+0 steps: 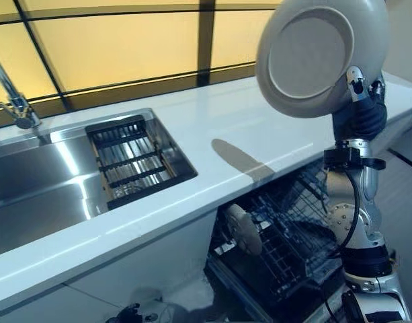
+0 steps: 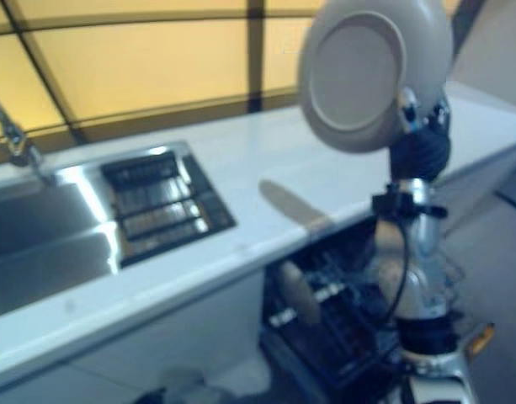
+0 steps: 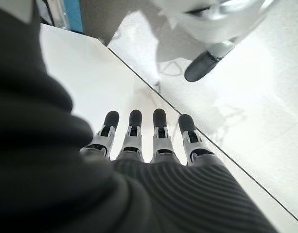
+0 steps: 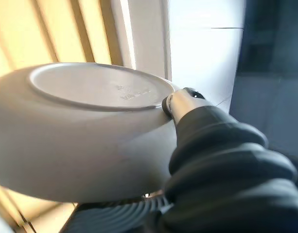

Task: Take plates into dishwasher

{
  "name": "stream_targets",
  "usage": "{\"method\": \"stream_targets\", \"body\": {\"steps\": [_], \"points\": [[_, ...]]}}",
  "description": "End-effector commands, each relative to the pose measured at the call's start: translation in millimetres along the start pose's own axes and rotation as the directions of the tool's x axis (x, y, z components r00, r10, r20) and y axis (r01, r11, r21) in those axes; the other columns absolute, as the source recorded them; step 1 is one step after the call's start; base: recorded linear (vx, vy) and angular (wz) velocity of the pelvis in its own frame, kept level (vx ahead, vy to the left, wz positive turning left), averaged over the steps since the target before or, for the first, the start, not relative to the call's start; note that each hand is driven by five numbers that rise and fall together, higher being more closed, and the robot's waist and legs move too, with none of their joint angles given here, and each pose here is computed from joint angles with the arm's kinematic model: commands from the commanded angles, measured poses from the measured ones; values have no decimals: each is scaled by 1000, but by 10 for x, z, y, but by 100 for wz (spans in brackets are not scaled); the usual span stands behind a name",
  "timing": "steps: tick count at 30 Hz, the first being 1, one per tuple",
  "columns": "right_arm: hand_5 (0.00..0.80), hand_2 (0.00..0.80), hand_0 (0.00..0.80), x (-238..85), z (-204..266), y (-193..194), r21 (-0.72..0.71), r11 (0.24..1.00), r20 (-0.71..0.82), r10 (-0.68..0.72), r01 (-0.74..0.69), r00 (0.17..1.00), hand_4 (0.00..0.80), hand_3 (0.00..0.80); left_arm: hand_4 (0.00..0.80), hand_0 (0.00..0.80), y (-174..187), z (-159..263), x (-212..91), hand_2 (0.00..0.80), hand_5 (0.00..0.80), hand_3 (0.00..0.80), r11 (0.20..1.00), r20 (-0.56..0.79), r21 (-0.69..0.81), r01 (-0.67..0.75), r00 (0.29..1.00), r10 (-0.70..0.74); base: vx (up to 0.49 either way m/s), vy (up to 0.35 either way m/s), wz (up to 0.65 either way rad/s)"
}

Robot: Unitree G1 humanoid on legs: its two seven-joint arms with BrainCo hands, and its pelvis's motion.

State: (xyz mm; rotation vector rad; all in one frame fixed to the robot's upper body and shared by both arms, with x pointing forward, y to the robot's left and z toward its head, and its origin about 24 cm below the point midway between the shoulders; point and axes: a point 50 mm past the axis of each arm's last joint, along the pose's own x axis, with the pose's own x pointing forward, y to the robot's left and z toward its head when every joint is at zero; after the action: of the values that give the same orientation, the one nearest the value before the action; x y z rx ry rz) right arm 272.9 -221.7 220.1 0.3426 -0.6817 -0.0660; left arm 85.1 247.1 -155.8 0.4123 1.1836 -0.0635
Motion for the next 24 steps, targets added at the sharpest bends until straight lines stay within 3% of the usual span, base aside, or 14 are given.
{"method": "stream_targets", "body": {"steps": [1, 3, 10, 24], "points": [[800, 800, 800, 78, 352, -140, -231, 973, 178, 37, 6, 983, 800, 800, 0, 0, 131, 121, 27, 0, 0, 0, 999, 24, 6, -35, 999, 35, -39, -248, -8], [800, 800, 800, -20, 317, -329, -363, 932, 117, 44, 2, 992, 800, 800, 0, 0, 75, 143, 29, 0, 0, 0, 999, 38, -17, -30, 999, 31, -45, -243, -8], [800, 800, 800, -227, 85, -518, -554, 830, -64, 37, -66, 997, 800, 800, 0, 0, -25, 211, 39, 0, 0, 0, 999, 64, -39, -19, 998, 22, -56, -168, -4], [800, 800, 800, -595, -480, -812, -694, 714, -285, -150, -95, 947, 800, 800, 0, 0, -34, 388, 50, 0, 0, 0, 1000, 116, -11, -15, 993, 17, -36, -68, 0]]}}
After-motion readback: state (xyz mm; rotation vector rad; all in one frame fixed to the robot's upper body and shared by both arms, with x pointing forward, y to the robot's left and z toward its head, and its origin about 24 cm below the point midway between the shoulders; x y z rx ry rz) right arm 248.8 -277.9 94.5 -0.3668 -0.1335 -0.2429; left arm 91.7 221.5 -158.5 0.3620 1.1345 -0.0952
